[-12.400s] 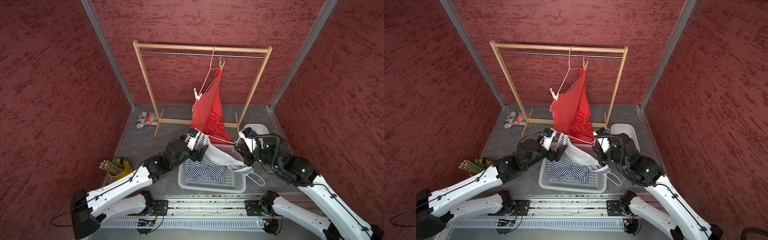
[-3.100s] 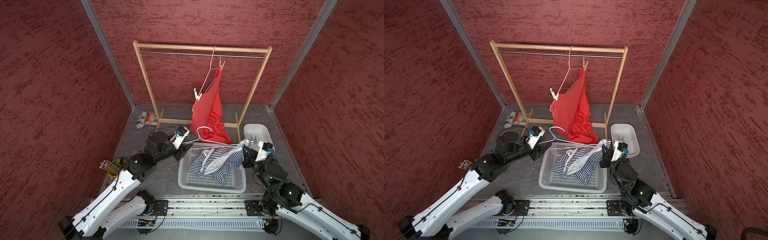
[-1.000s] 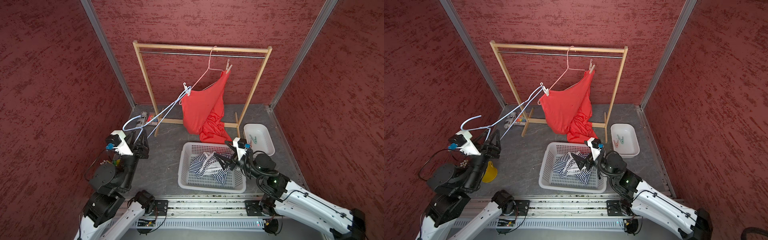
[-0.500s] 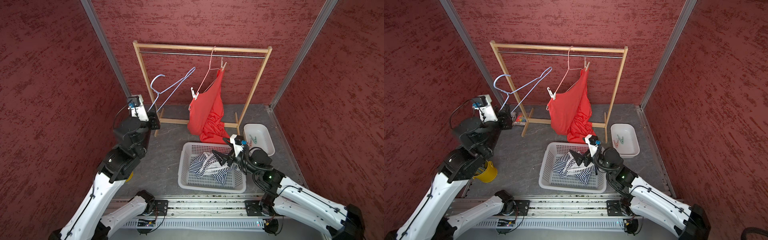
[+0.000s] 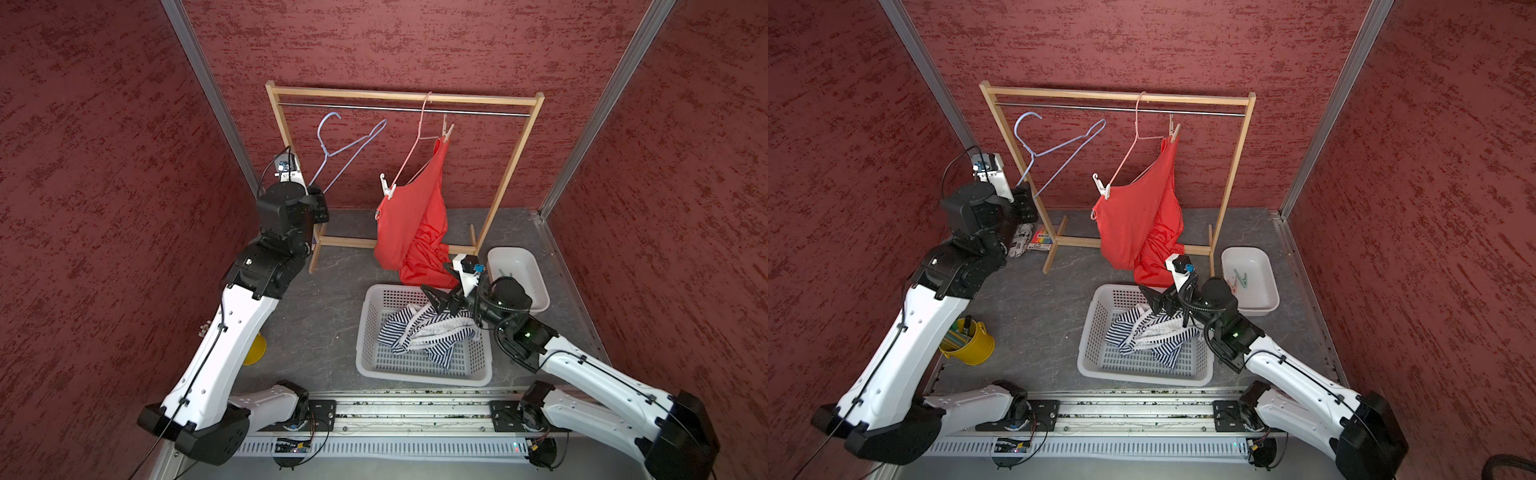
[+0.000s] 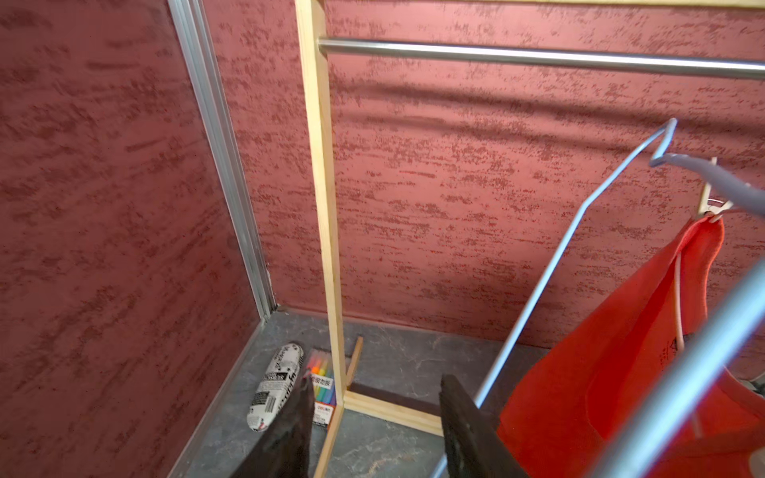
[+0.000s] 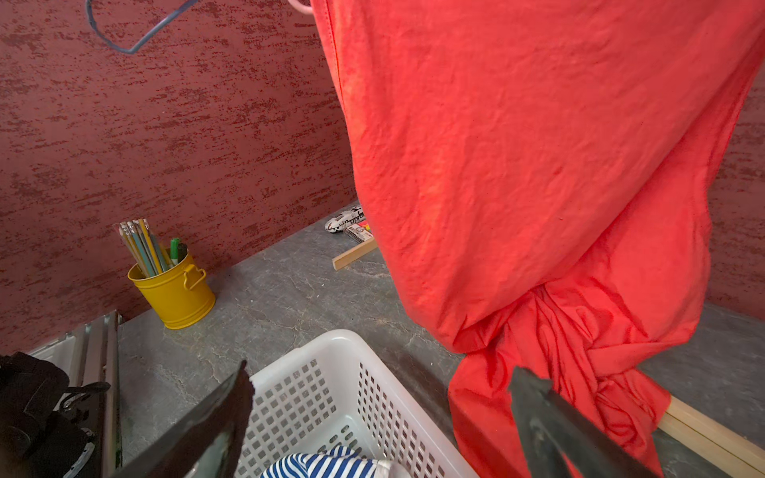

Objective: Remove the clothespins securing tank tops to the hanger
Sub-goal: Place the hanger on the clothesline.

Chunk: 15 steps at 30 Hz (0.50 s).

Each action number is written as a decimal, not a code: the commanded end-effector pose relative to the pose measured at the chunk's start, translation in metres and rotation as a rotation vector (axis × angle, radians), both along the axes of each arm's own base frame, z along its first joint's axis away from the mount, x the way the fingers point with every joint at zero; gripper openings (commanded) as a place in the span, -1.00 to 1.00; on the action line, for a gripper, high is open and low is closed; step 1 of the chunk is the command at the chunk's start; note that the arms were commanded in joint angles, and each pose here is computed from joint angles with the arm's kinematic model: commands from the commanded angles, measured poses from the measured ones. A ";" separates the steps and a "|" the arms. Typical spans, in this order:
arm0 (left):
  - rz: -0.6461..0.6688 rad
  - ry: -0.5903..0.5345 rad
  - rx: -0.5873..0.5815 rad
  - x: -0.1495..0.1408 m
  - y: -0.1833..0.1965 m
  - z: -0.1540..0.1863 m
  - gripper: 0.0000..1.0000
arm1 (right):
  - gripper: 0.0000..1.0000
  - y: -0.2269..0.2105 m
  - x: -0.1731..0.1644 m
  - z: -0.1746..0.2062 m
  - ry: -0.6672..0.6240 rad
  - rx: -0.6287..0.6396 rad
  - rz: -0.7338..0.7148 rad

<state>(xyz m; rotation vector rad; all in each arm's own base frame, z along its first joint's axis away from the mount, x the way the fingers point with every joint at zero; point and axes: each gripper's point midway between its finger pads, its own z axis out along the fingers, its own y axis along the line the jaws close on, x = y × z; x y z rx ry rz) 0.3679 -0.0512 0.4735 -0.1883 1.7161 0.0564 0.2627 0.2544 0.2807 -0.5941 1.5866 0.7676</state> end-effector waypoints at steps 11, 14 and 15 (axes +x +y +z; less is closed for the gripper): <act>-0.082 0.022 -0.171 0.082 -0.014 0.006 -1.00 | 0.98 -0.010 0.008 0.020 -0.056 0.057 -0.029; -0.085 0.022 -0.170 0.097 -0.017 0.006 -1.00 | 0.98 -0.012 0.011 0.020 -0.056 0.059 -0.040; -0.087 0.030 -0.167 0.102 -0.019 0.005 -1.00 | 0.98 -0.012 0.012 0.018 -0.051 0.059 -0.041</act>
